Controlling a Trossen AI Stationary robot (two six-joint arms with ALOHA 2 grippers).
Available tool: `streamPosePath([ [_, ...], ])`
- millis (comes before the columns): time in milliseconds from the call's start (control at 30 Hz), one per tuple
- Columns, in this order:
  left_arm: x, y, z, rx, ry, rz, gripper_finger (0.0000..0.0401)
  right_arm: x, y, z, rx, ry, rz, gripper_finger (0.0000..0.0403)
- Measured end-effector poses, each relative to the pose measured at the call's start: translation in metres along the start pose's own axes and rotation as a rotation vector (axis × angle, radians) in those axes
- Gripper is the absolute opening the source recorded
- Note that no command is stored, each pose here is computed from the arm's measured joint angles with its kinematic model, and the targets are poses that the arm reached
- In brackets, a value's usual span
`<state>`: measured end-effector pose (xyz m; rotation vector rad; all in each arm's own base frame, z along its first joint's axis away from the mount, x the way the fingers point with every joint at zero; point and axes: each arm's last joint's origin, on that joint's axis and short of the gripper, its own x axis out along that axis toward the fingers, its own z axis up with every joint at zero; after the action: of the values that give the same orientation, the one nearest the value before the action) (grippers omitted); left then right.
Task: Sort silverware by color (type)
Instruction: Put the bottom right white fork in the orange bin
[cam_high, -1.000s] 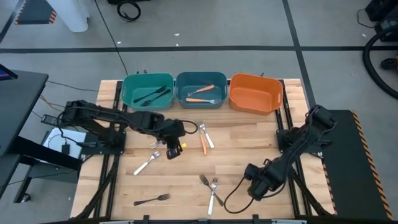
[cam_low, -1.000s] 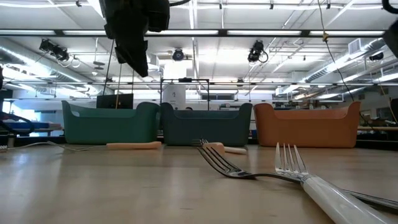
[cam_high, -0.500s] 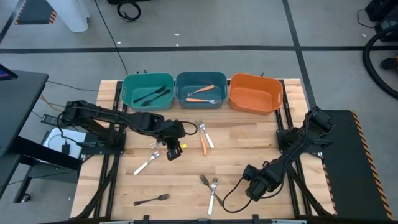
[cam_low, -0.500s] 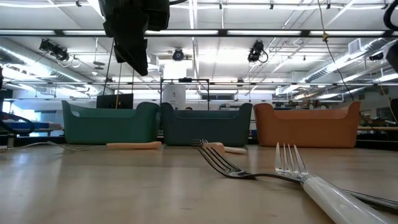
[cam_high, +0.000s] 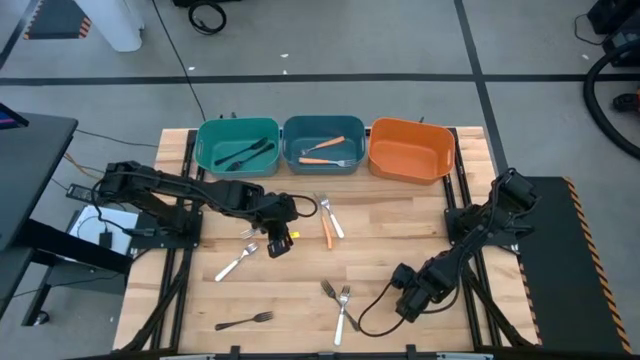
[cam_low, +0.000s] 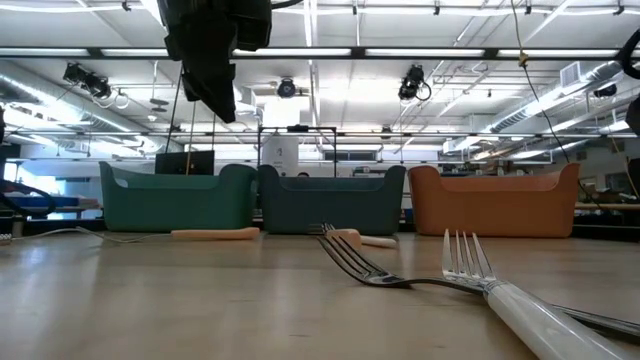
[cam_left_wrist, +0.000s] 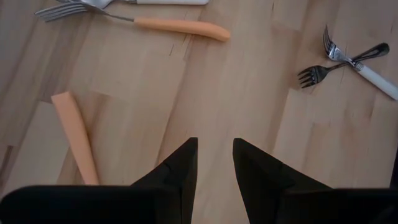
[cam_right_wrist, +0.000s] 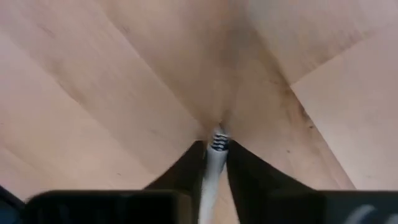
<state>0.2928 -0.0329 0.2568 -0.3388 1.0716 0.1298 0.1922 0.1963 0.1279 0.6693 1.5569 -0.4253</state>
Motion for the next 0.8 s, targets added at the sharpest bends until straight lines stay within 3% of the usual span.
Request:
streamPosePath([
  [67, 0.000, 0.000, 0.000, 0.001, 0.000, 0.001, 0.0112, -0.003, 0.000, -0.001, -0.009, 0.000, 0.012, 0.0034],
  [400, -0.001, 0.024, 0.011, -0.048, -0.024, 0.038, 0.0112, -0.055, -0.020, 0.023, 0.002, -0.088, 0.097, 0.0035],
  [567, -0.003, 0.047, 0.027, -0.091, -0.120, 0.051, 0.0112, -0.096, -0.049, 0.056, 0.055, -0.260, 0.134, 0.0035],
  [800, -0.009, 0.079, 0.046, -0.075, -0.253, 0.089, 0.0112, -0.148, -0.114, 0.106, 0.187, -0.569, 0.102, 0.0035],
])
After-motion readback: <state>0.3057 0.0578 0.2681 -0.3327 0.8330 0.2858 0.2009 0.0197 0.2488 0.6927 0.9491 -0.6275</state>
